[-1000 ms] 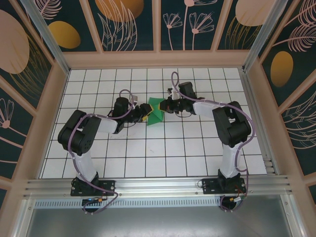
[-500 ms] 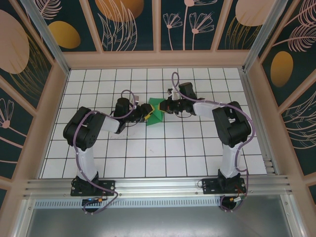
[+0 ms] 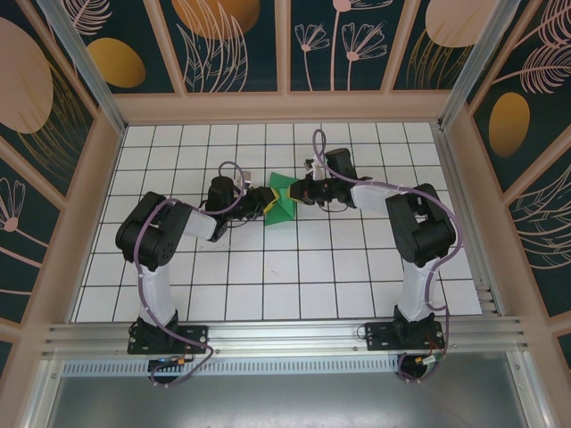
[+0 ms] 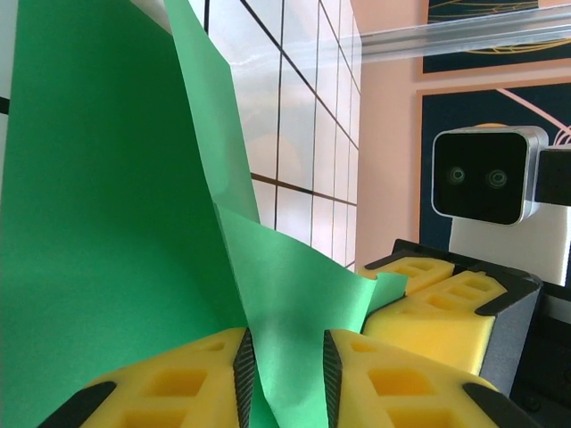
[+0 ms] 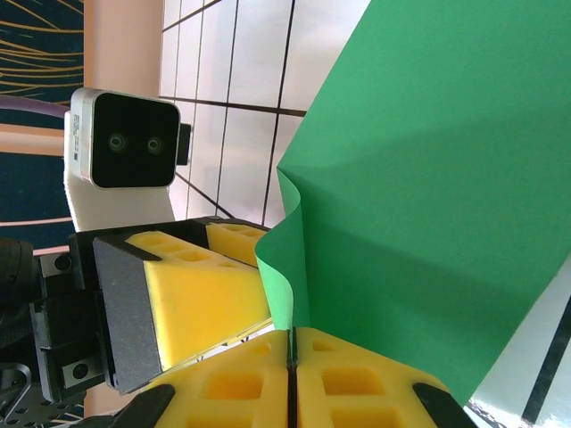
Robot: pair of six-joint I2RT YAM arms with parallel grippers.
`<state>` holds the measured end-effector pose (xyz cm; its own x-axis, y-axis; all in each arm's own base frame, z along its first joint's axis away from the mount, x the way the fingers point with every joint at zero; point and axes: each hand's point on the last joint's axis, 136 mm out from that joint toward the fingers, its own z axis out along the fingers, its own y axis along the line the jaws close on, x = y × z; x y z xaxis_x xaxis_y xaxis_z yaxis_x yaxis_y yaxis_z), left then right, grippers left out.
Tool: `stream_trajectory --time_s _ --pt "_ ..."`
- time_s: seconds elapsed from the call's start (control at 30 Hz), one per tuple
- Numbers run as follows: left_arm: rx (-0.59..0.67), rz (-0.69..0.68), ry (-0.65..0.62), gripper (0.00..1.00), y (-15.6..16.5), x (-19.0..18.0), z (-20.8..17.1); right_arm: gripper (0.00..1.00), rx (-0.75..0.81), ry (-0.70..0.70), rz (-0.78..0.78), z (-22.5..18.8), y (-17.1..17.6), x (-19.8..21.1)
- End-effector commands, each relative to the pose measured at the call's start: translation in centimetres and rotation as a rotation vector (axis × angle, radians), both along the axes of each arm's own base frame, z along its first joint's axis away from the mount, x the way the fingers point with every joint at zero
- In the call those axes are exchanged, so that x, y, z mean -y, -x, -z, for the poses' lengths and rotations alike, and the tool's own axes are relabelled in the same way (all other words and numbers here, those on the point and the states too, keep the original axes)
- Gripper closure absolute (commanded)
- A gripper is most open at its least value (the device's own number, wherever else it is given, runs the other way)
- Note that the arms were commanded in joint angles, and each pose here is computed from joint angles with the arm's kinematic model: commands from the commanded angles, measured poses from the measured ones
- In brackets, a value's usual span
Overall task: Fold a paper plane with a square sheet of paper (pick it up from the middle)
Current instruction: Turn over the paper at the center of the table.
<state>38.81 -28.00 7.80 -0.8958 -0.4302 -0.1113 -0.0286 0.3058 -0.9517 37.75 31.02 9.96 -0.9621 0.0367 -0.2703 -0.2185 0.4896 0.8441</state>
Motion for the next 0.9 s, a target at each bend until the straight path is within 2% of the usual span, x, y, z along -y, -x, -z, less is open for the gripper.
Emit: stream_trajectory --time_s 0.0,0.5,0.6,0.77,0.87 --pt "0.068 0.017 0.022 0.71 -0.6 0.5 -1.2 0.91 0.028 -0.014 0.011 -1.4 0.0 0.4" --pt "0.086 0.014 -0.037 0.95 -1.3 0.5 -0.8 0.90 0.029 -0.009 0.015 -1.4 0.1 0.8" --pt "0.097 0.010 -0.056 0.99 -1.3 0.3 -0.8 0.86 0.042 0.009 0.030 -1.6 -0.1 1.2" --pt "0.111 0.006 -0.099 1.00 -1.3 0.0 -0.6 0.71 0.070 0.076 0.081 -1.7 -0.7 2.5" --pt "0.112 0.011 -0.108 1.00 -1.0 -0.1 -0.5 0.65 0.079 0.078 0.078 -1.8 -0.5 2.6"
